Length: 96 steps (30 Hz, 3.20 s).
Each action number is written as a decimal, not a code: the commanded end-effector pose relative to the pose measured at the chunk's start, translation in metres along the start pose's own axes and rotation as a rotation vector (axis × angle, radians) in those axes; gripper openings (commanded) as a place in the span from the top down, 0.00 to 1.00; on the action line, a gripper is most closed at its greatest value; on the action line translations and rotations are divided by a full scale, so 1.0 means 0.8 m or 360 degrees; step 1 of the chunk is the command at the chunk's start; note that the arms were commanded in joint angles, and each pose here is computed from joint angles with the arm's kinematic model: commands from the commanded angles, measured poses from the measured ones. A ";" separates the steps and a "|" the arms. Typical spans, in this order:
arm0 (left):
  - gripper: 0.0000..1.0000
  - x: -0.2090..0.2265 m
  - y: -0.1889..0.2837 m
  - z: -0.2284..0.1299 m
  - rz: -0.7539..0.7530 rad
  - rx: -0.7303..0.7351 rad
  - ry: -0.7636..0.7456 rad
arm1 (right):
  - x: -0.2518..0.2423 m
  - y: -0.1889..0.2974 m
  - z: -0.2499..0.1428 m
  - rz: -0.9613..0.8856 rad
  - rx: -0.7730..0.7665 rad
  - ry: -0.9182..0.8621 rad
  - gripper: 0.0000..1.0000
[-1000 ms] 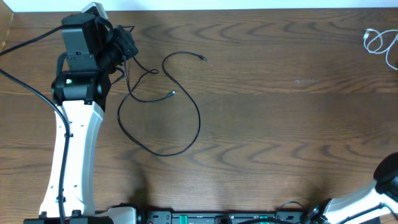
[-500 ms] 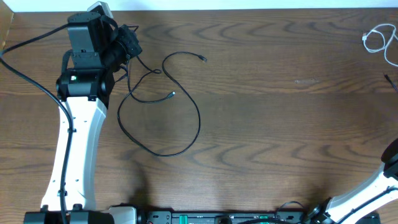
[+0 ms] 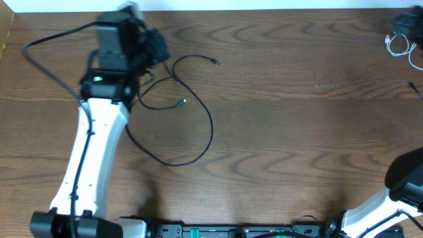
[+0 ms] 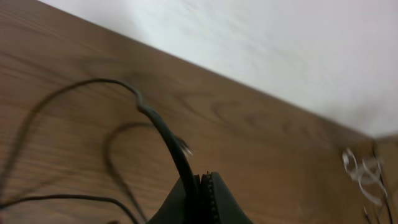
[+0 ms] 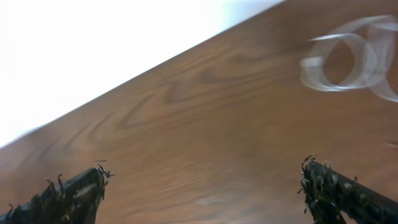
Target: Untangle cables
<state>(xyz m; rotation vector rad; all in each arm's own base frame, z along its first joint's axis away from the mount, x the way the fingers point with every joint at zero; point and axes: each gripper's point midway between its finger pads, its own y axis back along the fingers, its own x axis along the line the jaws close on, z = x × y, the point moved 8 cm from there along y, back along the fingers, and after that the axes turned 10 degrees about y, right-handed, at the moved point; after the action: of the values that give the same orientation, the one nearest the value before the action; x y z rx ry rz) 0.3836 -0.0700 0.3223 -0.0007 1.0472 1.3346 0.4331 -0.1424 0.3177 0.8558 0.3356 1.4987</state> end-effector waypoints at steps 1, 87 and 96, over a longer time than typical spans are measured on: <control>0.93 -0.037 -0.026 -0.041 -0.0083 0.0153 -0.0098 | 0.044 -0.018 -0.005 0.0114 0.0048 0.0118 0.01; 0.07 0.083 0.089 0.059 0.0217 -0.0194 0.0228 | 0.482 -0.311 -0.383 0.0749 0.0666 0.1899 0.01; 0.06 0.083 0.089 0.058 0.0224 -0.0184 0.0233 | 0.463 -0.298 -0.404 0.0660 0.0934 0.1810 0.43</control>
<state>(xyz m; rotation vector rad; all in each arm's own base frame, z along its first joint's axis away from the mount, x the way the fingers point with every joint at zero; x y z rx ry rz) 0.3480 0.0275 0.3420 -0.1171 1.1282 1.5355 0.4375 0.3384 0.0763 0.2981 1.4695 2.2763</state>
